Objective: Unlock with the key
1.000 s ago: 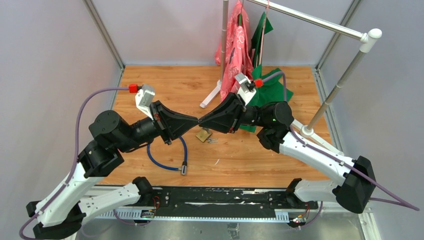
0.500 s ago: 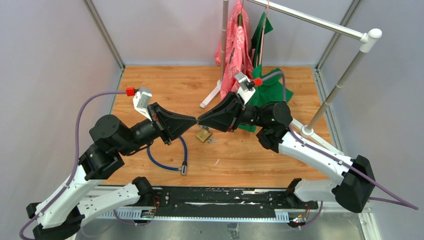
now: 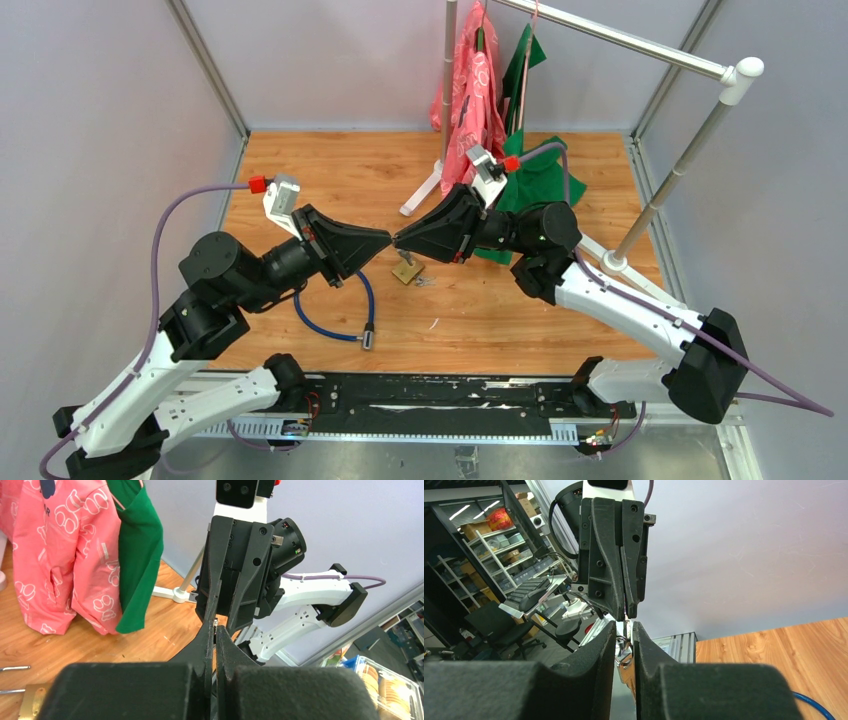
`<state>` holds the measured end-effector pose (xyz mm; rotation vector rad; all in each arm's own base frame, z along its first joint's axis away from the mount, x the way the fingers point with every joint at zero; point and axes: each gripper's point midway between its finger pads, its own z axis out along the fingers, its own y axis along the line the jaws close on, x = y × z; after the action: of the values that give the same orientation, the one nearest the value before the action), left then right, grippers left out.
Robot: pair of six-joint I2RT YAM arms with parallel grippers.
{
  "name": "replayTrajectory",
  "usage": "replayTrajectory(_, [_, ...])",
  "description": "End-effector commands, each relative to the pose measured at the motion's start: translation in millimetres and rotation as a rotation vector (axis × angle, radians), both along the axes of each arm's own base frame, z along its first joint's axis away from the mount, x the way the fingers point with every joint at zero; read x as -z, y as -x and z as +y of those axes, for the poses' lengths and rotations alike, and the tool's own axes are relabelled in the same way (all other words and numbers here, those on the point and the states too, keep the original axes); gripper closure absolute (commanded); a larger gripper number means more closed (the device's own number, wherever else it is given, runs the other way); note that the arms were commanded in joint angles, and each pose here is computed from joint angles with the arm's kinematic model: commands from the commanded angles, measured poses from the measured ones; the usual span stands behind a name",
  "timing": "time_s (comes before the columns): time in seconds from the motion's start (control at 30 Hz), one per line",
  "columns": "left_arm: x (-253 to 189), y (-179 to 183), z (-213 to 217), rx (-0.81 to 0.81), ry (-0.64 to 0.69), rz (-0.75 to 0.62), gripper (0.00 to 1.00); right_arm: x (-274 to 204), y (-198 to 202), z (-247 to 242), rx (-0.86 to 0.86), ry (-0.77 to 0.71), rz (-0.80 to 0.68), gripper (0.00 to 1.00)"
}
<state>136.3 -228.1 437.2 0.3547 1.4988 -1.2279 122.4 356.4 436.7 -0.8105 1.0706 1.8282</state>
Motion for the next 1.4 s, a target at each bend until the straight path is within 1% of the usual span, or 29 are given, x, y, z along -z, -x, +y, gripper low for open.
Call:
replayTrajectory(0.0, [-2,-11,5,-0.066,0.013,-0.005,1.00,-10,11,-8,-0.027,-0.022,-0.080,0.81])
replayTrajectory(0.3, [1,-13,6,-0.077,0.008,-0.003,1.00,-6,15,-7,-0.048,-0.008,-0.082,0.86])
replayTrajectory(0.37, [1,-13,6,-0.080,0.005,-0.005,1.00,-4,17,-6,-0.065,0.003,-0.084,0.86])
replayTrajectory(0.5, [1,-13,8,-0.085,-0.001,-0.008,1.00,-1,22,-5,-0.094,0.024,-0.092,0.82])
replayTrajectory(0.63, [1,-13,10,-0.089,-0.006,-0.010,1.00,4,24,-6,-0.091,0.051,-0.096,0.82])
replayTrajectory(0.87, [3,-13,12,-0.096,-0.011,-0.008,1.00,11,24,-6,-0.087,0.098,-0.118,0.89])
replayTrajectory(1.0, [5,-14,11,-0.097,-0.015,-0.006,1.00,14,24,-6,-0.081,0.111,-0.122,1.00])
replayTrajectory(1.03, [5,-14,11,-0.097,-0.014,-0.006,1.00,14,23,-6,-0.078,0.113,-0.123,1.00])
replayTrajectory(1.2, [10,-14,10,-0.095,-0.029,-0.002,1.00,21,16,-4,-0.029,0.150,-0.106,1.00])
replayTrajectory(1.37, [17,-16,10,-0.103,-0.062,0.006,1.00,35,0,-6,0.094,0.214,-0.097,1.00])
